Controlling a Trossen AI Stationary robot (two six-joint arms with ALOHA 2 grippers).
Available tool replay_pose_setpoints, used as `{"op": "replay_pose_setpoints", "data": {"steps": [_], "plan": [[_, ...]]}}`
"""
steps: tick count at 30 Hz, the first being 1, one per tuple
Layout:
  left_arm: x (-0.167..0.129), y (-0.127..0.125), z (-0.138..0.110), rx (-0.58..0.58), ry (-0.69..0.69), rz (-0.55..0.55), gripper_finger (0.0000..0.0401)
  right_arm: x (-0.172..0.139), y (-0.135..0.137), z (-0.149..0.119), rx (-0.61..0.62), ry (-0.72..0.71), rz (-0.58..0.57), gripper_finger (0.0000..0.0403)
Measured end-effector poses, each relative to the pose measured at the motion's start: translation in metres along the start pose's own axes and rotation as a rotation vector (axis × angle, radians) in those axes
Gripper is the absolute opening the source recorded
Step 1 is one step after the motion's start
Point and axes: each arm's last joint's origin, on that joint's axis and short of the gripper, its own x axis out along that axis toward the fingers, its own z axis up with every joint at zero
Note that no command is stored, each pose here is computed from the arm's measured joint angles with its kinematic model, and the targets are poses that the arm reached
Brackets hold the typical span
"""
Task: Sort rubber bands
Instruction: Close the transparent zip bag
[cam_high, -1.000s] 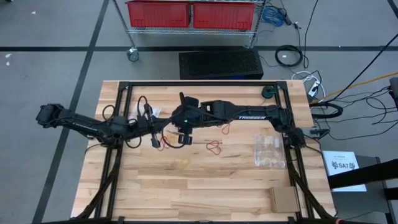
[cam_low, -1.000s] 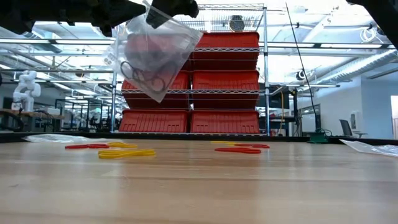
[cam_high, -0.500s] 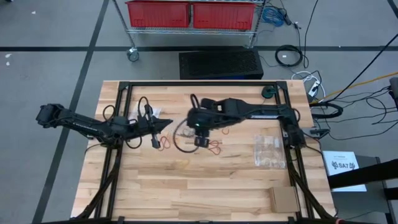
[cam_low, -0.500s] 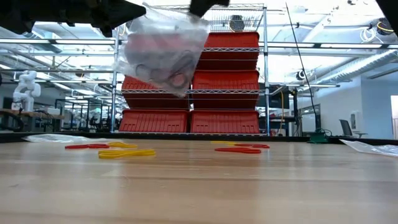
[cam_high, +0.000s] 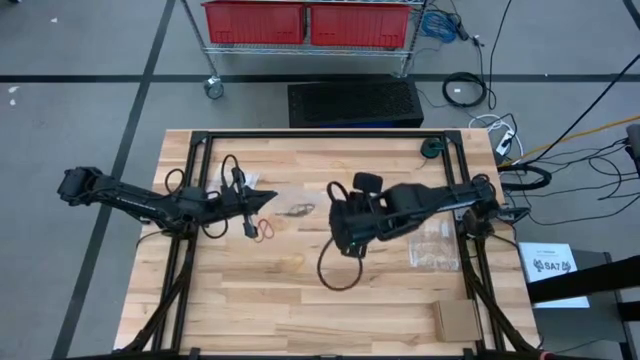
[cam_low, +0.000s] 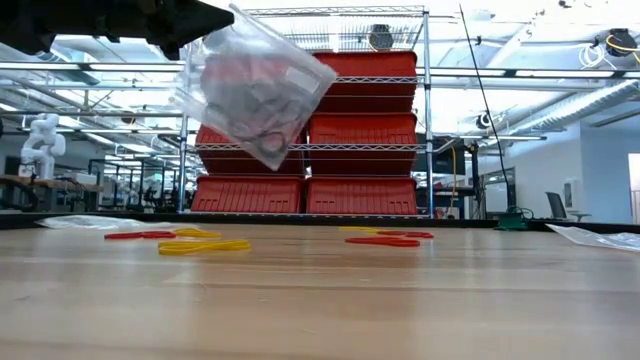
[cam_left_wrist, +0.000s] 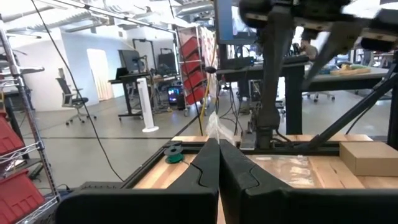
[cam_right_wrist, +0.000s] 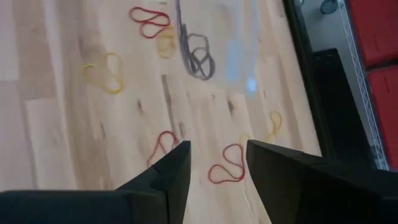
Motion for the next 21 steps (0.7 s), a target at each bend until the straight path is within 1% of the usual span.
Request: {"op": "replay_pose_setpoints", "data": {"steps": [5,9,10,12,16,19,21], "plan": [[0.0,0.0,0.0,0.0,0.002,0.0,0.0,0.014,0.011,-0.01,-0.04,0.065,-0.017,0.0148],[-0.001,0.0,-0.001,0.004,0.011,-0.002,0.0,0.03,0.014,-0.026,-0.049,0.131,-0.045,0.0148],[-0.001,0.0,-0.001,0.003,0.01,-0.002,0.0,0.035,0.015,-0.032,-0.045,0.138,-0.042,0.0148],[-0.001,0.0,-0.001,0.004,0.012,-0.003,0.0,0.045,0.015,-0.044,-0.022,0.139,0.0,0.0148],[-0.001,0.0,-0.002,0.01,0.027,-0.006,0.0,0.06,0.012,-0.079,0.071,0.044,0.123,0.0148],[-0.001,0.0,-0.003,0.014,0.037,-0.008,0.0,0.079,0.013,-0.104,0.162,-0.096,0.19,0.0145],[-0.001,-0.001,-0.003,0.014,0.037,-0.008,0.0,0.097,0.014,-0.111,0.248,-0.236,0.247,0.0137]]}}
